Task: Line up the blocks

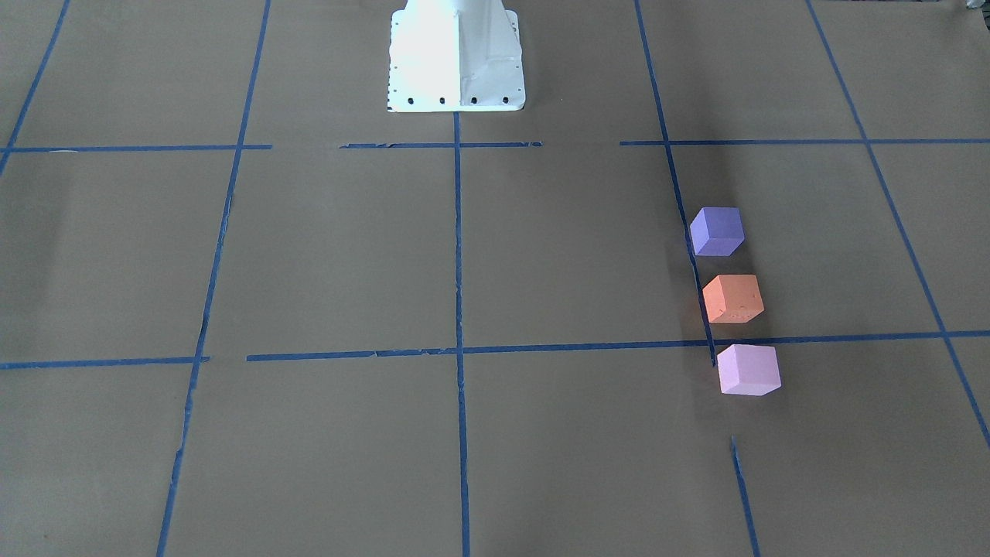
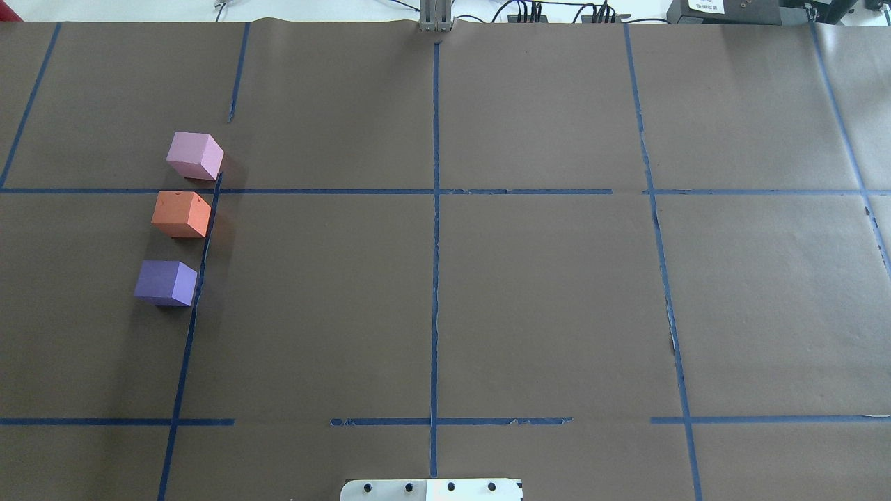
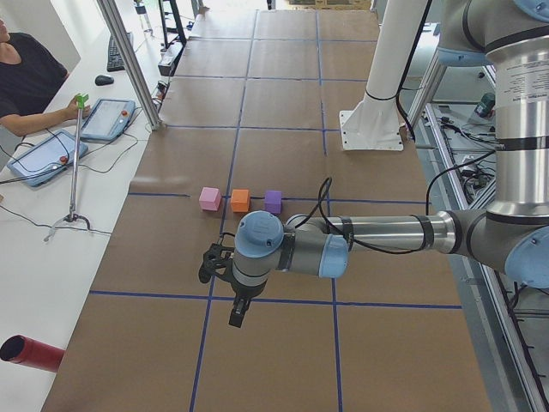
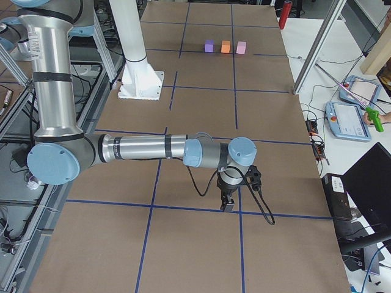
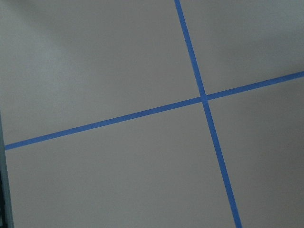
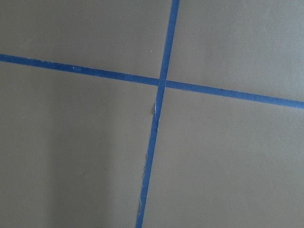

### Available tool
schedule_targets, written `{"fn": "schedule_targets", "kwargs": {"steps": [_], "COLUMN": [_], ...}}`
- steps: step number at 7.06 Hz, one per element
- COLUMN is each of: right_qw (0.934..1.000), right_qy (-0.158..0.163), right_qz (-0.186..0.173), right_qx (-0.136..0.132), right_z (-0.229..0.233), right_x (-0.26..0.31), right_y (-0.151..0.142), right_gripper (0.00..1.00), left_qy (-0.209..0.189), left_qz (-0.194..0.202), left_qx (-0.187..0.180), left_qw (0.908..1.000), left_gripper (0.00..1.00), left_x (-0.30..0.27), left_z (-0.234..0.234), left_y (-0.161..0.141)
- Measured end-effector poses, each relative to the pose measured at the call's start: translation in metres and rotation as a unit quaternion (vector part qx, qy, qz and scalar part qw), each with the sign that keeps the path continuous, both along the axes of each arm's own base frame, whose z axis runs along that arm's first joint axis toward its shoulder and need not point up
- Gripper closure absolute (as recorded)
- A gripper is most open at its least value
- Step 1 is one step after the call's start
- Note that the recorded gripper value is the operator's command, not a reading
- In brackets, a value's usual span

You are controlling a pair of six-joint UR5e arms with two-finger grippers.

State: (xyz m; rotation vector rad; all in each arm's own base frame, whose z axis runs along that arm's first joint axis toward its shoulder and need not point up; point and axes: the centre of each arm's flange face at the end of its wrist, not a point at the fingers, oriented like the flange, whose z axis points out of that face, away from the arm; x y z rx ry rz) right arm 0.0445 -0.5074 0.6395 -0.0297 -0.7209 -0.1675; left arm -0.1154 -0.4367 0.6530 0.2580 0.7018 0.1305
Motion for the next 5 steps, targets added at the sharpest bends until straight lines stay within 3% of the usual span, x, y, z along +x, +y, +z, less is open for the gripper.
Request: {"fn": "schedule_targets", "kwargs": {"steps": [5], "right_qw": [1.0000], "right_qy": [0.000], "right_qz": [0.000], "right_qx": [0.000], "right_z": [0.0000], "right_x": [0.0000], "right_y": [0.0000], "right_gripper": [0.00], "left_qy": [-0.003], "left_qz": [-0.005], "left_qx": [0.002], "left_qw": [1.0000], "left_gripper": [0.00], "left_x": [-0.0026], "left_z": [-0.0039], "left_y": [-0.0065]}}
